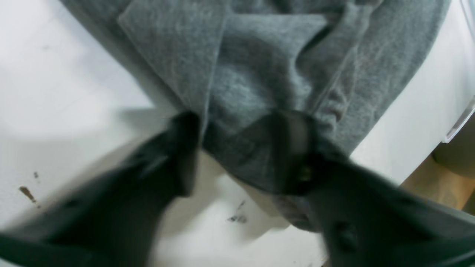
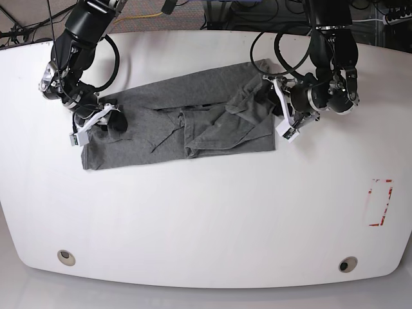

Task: Fold the T-shirt properly
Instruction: 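Grasp the strip end with the left gripper and fold it toward the right gripper, then lay the folded end onto the strip and release with the left gripper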

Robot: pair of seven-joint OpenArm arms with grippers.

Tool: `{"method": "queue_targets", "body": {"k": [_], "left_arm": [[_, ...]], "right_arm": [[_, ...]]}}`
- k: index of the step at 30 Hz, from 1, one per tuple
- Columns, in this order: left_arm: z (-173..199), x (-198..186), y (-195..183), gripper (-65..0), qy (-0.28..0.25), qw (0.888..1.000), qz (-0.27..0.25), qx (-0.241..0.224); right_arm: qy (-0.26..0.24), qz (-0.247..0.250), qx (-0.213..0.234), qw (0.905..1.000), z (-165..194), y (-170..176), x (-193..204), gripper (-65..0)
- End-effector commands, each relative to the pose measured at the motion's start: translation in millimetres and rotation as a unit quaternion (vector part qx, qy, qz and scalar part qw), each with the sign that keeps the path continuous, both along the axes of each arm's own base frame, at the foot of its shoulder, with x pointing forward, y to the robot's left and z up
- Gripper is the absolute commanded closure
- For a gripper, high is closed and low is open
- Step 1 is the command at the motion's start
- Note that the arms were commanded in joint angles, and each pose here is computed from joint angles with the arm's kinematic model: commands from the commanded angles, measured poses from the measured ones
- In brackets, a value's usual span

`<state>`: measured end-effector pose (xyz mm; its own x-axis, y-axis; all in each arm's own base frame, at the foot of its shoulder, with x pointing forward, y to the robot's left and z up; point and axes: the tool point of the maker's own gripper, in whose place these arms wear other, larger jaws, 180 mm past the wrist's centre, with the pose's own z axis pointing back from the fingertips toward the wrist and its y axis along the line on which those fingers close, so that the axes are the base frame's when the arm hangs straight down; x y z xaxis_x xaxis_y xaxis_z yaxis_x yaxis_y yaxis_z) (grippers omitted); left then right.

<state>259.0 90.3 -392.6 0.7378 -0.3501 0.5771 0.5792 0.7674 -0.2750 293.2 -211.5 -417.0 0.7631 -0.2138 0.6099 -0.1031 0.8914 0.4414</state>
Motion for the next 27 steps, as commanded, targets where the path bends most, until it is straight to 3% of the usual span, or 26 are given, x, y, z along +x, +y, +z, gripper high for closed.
{"method": "queue_targets", "body": {"k": [1,3,4,8,12,17,27], "left_arm": [[14.1,11.9,-4.3,-13.6,-0.029,0.999,-0.001,-0.014],[15.9,12.6,-6.9,-1.8,-0.032,0.999,0.0,-0.018],[16.4,12.6,-10.8,0.0,-0.032,0.999,0.0,-0.023],[27.0,16.3,-16.3,0.0,-0.05,0.998,-0.004,-0.026],[47.9,14.4,-43.1,-0.3,-0.078,0.995,-0.043,-0.052],[79.4,1.2,-86.8,-0.4,-0.118,0.983,-0.116,-0.084],[91.6,-28.4,-158.9,-0.4,-0.127,0.954,-0.253,-0.101]], "right_arm": [[0.026,0.009,-0.017,0.9995,-7.3,-3.4,-8.1,-26.2],[0.026,0.009,-0.017,0.9995,-7.3,-3.4,-8.1,-26.2],[0.026,0.009,-0.017,0.9995,-7.3,-3.4,-8.1,-26.2],[0.026,0.009,-0.018,0.9995,-7.0,-3.5,-7.5,-26.2],[0.025,0.009,-0.018,0.9995,-6.8,-3.6,-7.0,-26.2],[0.026,0.009,-0.02,0.9994,-7.1,-3.9,-7.3,-26.2],[0.026,0.009,-0.02,0.9994,-6.7,-3.9,-6.6,-26.2]]}}
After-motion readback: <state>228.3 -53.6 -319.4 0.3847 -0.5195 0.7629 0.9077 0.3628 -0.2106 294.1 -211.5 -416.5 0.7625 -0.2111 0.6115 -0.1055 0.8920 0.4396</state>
